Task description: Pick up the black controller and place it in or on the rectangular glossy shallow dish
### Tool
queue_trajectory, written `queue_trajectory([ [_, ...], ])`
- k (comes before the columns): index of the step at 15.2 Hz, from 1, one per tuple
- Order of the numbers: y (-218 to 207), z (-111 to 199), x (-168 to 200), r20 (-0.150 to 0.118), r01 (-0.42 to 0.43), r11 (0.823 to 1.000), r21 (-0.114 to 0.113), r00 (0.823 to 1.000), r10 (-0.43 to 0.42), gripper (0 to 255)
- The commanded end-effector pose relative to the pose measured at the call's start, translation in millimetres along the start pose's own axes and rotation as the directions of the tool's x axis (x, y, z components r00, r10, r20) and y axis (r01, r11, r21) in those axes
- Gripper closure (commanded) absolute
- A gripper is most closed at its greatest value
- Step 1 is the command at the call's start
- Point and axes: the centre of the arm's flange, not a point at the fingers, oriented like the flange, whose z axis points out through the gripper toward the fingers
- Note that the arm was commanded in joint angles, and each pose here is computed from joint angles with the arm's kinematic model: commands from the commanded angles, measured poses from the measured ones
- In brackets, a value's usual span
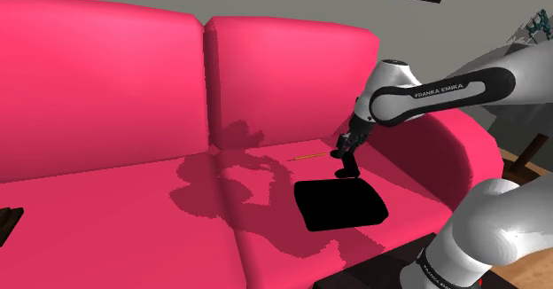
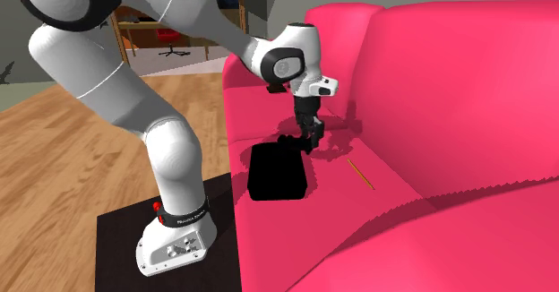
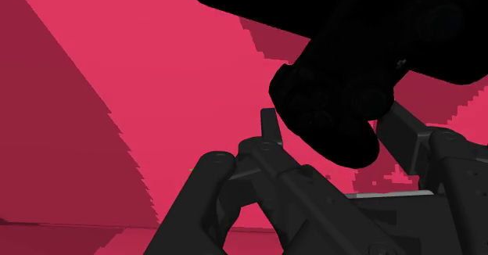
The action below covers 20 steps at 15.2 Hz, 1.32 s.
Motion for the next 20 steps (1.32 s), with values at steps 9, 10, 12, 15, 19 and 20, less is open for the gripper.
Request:
queue_trajectory([
  [9, -49, 10, -56, 0.000, -0.001, 1.000, -0.001, 1.000, 0.001, 255],
  [10, -49, 15, -57, 0.000, -0.001, 1.000, -0.001, 1.000, 0.001, 255],
  [12, -48, 26, -58, 0.000, -0.001, 1.000, -0.001, 1.000, 0.001, 255],
  [15, -48, 42, -61, 0.000, -0.001, 1.000, -0.001, 1.000, 0.001, 255],
  [19, -47, 62, -64, 0.000, -0.001, 1.000, -0.001, 1.000, 0.001, 255],
  [20, -47, 68, -64, 0.000, -0.001, 1.000, -0.001, 1.000, 0.001, 255],
])
